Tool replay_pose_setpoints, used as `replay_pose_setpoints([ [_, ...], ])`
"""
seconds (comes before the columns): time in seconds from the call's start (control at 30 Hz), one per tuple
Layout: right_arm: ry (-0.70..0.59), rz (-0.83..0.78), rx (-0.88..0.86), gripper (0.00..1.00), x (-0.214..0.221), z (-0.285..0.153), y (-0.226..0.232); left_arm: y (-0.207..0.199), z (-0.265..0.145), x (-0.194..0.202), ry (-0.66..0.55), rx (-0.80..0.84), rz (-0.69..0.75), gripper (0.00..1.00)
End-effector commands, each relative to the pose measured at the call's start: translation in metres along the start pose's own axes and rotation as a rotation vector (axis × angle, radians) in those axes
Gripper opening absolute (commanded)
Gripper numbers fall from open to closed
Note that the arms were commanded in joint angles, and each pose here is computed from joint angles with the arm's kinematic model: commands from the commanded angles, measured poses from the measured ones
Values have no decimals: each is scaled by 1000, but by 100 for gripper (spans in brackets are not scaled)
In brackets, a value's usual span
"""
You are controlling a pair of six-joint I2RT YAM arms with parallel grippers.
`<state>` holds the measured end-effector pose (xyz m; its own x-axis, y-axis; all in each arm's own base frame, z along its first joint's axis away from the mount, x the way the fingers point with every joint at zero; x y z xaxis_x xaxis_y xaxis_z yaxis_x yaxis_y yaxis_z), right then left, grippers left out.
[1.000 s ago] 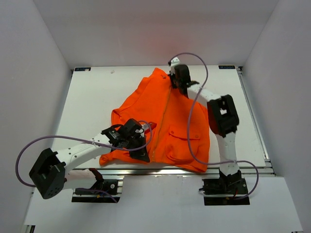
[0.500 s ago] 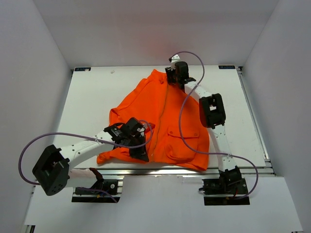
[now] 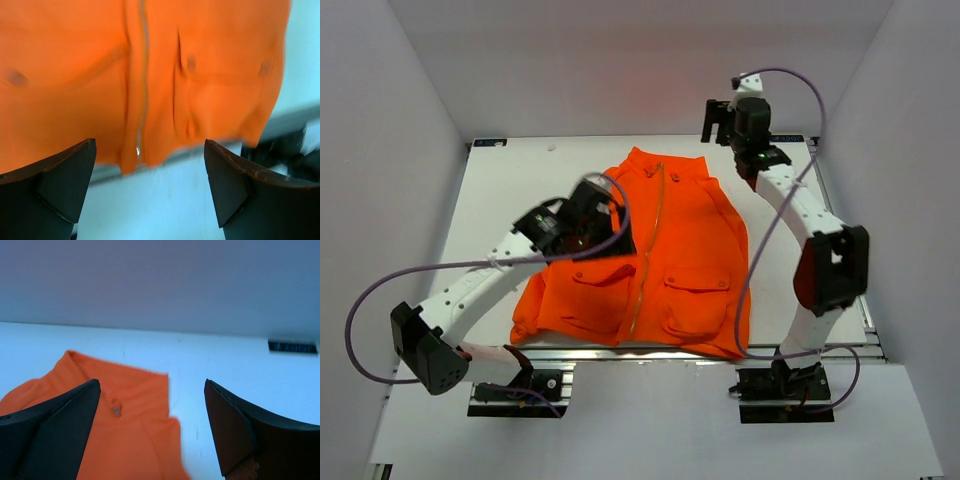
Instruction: Zip up the jacket
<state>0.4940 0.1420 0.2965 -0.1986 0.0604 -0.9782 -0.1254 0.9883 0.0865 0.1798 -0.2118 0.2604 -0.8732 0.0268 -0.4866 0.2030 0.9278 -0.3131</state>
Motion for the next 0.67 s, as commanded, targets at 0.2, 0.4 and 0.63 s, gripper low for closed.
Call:
replay_pose_setpoints([
  [0.2,316,389,276,89,66,-161,-73,176,-66,-131,-459,-537,-377,98],
  [0.4,237,380,271,89,66,-250,-77,212,-72,-128,-497,-623,-462,98],
  [0.63,223,364,142,89,85,-276,-69,191,-111,-114,-740,-502,-430,98],
])
Point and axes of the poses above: each gripper's point midway between its finger pads, its own z axis out along the fingers, its own y axis along the line the jaws close on, x = y × z, the point moved 8 cm from there along -z, back along the fingers, and after that the axes turned 5 degrees about z, right-handed, at the moved point
